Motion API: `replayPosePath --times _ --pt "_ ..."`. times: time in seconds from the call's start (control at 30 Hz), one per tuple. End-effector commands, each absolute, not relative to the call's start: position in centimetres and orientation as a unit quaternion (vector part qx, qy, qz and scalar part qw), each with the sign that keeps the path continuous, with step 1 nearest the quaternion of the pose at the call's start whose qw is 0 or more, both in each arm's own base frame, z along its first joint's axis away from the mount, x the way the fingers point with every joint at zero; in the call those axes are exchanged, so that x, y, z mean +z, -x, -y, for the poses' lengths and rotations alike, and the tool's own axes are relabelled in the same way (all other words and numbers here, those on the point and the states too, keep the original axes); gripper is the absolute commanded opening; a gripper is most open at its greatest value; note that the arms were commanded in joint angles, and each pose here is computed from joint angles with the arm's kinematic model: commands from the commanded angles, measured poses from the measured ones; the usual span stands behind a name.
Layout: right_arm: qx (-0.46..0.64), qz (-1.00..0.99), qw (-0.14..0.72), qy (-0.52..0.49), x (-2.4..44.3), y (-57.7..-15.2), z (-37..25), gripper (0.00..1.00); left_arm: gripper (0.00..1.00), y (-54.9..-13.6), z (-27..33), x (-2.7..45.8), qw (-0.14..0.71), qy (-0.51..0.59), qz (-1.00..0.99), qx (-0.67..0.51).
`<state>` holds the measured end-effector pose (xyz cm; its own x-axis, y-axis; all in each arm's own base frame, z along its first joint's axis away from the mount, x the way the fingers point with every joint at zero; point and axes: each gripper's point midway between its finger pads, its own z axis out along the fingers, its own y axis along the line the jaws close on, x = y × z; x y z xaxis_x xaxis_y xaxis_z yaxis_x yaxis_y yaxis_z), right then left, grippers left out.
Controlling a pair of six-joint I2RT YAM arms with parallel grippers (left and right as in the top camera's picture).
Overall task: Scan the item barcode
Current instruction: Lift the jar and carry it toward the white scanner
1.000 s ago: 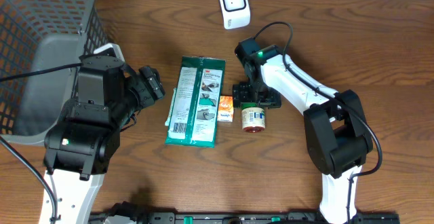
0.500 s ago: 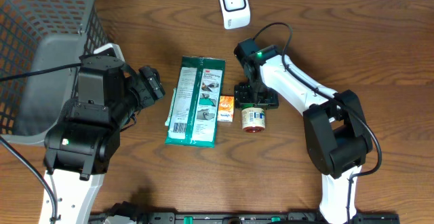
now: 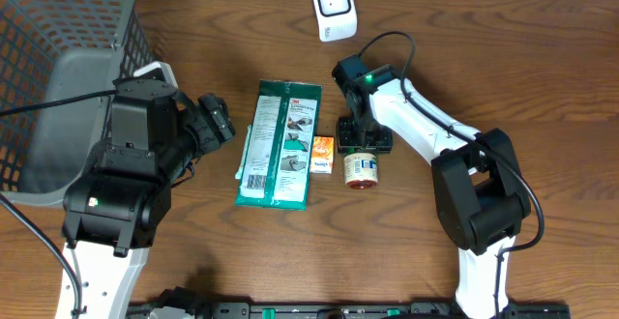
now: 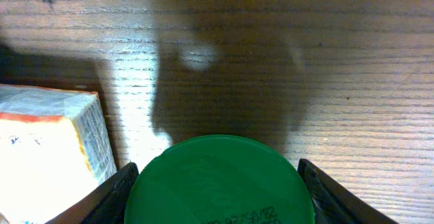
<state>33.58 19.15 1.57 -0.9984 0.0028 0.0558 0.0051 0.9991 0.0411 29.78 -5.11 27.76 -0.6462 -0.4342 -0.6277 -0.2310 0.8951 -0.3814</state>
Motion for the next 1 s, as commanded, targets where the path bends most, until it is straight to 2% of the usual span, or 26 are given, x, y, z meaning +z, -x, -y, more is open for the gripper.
replayPosePath --times 0.0,0.07,0.17,0.5,0.97 --pt "-0.012 0.999 0.035 0.005 1.4 -33.6 -18.6 0.58 0.86 -29.9 4.7 28.4 0.388 0.182 -0.895 -0.126" --pt "-0.012 0.999 0.035 -0.003 1.8 -33.7 -18.4 0.52 0.86 -29.9 4.7 28.4 0.388 0.182 -0.895 -0.126" --pt "-0.016 0.999 0.029 -0.014 2.5 -34.0 -18.5 0.49 0.86 -29.9 4.7 28.4 0.388 0.182 -0.895 -0.126" --pt "-0.035 0.998 -0.015 -0.041 5.6 -35.5 -19.1 0.5 0.86 -29.9 4.7 28.4 0.388 0.182 -0.895 -0.126" --pt "-0.01 0.991 -0.129 -0.038 9.7 -39.0 -18.2 0.47 0.86 -29.9 4.7 28.4 0.388 0.182 -0.895 -0.126"
